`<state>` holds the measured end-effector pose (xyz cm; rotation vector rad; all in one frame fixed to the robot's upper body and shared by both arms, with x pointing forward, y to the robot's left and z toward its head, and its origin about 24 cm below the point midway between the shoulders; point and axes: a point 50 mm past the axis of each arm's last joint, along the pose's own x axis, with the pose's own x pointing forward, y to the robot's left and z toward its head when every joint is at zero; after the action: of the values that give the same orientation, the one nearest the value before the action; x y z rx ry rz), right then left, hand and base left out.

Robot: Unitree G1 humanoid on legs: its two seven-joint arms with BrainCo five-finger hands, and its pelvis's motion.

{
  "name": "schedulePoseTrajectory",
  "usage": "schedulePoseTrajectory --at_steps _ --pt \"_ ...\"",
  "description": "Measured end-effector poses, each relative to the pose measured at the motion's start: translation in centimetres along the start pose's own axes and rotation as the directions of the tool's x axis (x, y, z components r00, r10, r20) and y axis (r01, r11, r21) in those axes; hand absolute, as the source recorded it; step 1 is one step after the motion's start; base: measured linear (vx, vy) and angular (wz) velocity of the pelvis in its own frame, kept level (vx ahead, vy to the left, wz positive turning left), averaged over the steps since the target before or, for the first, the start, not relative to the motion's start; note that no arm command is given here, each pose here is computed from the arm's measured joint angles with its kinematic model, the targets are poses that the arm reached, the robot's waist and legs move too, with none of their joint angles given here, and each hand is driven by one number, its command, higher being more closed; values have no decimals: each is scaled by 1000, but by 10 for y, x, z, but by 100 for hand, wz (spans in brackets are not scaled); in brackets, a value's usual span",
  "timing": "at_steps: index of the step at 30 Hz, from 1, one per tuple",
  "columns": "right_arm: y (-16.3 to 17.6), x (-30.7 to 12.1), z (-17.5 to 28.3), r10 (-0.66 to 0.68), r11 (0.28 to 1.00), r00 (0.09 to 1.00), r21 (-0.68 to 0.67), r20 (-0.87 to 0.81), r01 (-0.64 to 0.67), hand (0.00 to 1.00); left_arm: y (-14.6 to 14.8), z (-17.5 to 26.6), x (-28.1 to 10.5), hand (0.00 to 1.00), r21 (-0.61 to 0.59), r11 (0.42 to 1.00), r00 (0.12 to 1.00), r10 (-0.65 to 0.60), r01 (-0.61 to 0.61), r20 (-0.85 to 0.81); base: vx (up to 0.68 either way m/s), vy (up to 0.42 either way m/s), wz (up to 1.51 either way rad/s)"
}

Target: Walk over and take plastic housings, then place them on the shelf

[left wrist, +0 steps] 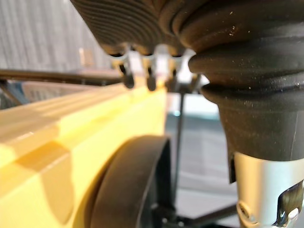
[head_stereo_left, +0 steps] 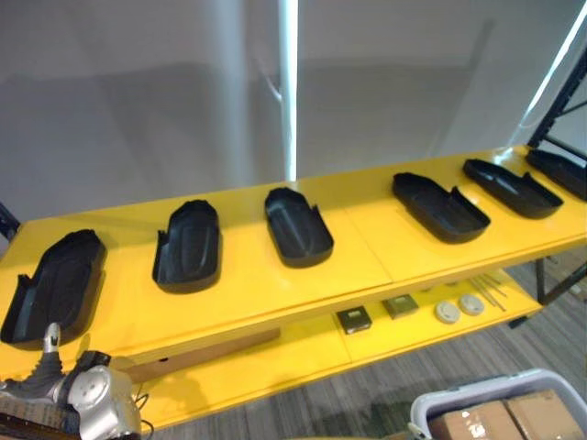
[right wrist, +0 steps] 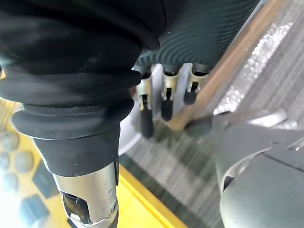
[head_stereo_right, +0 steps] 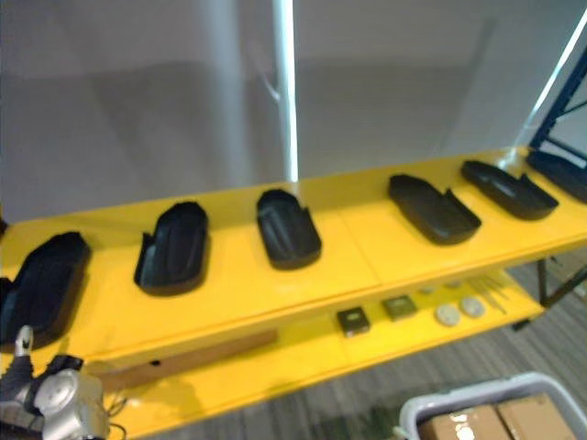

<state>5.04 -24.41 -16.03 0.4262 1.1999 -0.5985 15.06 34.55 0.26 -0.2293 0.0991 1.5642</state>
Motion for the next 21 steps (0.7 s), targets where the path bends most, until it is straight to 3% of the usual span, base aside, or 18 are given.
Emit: schedulePoseTrajectory --at_steps 14,21 --pt "0 0 2 3 1000 1000 3 14 -3 0 -17 14 4 0 -4 1000 999 -27 27 20 0 0 0" --pt "10 -5 27 -3 999 970 -43 243 14 0 -19 29 4 0 -36 998 996 -46 49 72 -3 4 -4"
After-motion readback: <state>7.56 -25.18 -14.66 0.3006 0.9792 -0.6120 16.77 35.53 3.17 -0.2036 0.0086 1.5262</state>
